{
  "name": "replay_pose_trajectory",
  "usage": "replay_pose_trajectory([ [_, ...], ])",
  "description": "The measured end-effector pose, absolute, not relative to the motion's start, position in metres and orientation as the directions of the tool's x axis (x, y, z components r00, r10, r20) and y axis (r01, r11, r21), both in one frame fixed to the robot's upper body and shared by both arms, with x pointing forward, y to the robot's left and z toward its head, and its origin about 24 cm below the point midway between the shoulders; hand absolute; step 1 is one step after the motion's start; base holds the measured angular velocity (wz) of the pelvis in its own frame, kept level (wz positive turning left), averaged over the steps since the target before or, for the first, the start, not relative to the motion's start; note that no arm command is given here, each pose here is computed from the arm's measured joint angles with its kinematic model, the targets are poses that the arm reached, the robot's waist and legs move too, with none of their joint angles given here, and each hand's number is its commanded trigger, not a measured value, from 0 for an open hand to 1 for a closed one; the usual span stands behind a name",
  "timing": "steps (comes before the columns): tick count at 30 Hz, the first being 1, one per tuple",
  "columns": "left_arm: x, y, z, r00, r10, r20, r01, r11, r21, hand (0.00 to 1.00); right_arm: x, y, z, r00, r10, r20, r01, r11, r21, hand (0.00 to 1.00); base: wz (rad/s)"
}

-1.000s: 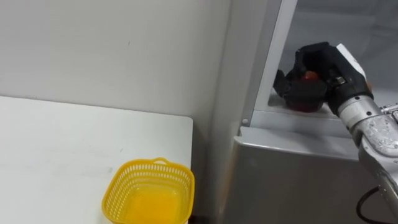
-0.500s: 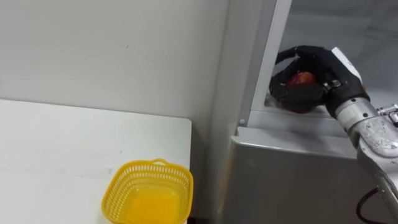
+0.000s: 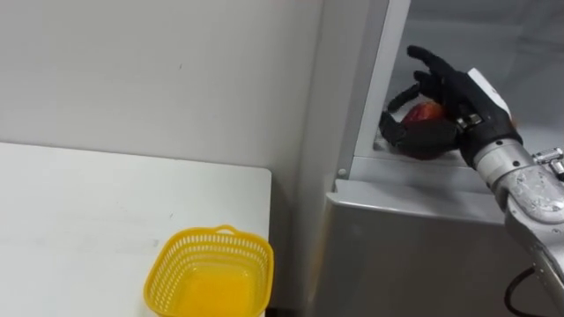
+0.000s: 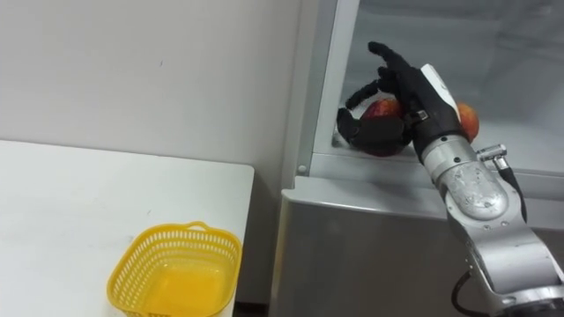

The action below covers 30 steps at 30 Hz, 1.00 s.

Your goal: Retrieve from the upper fridge

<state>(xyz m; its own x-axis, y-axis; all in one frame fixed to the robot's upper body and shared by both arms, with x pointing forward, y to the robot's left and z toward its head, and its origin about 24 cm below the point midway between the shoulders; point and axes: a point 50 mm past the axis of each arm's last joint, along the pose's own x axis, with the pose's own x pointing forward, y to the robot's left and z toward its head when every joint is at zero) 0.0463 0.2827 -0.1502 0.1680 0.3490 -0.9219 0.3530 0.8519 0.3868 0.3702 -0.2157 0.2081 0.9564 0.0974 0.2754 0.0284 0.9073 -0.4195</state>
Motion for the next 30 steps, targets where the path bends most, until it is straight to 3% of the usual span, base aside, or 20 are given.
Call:
replay_pose_trajectory([
  [29,0.046,0.282,-0.150,0.168,0.378,-0.910,0.322,0.852,0.413,0.00,0.363,-0.213,0.188,0.965,0.108,0.240,-0.004,0.917,-0.398,0.00,0.00],
  [30,0.046,0.282,-0.150,0.168,0.378,-0.911,0.321,0.852,0.413,0.00,0.363,-0.213,0.188,0.965,0.108,0.239,-0.004,0.917,-0.398,0.33,0.00],
])
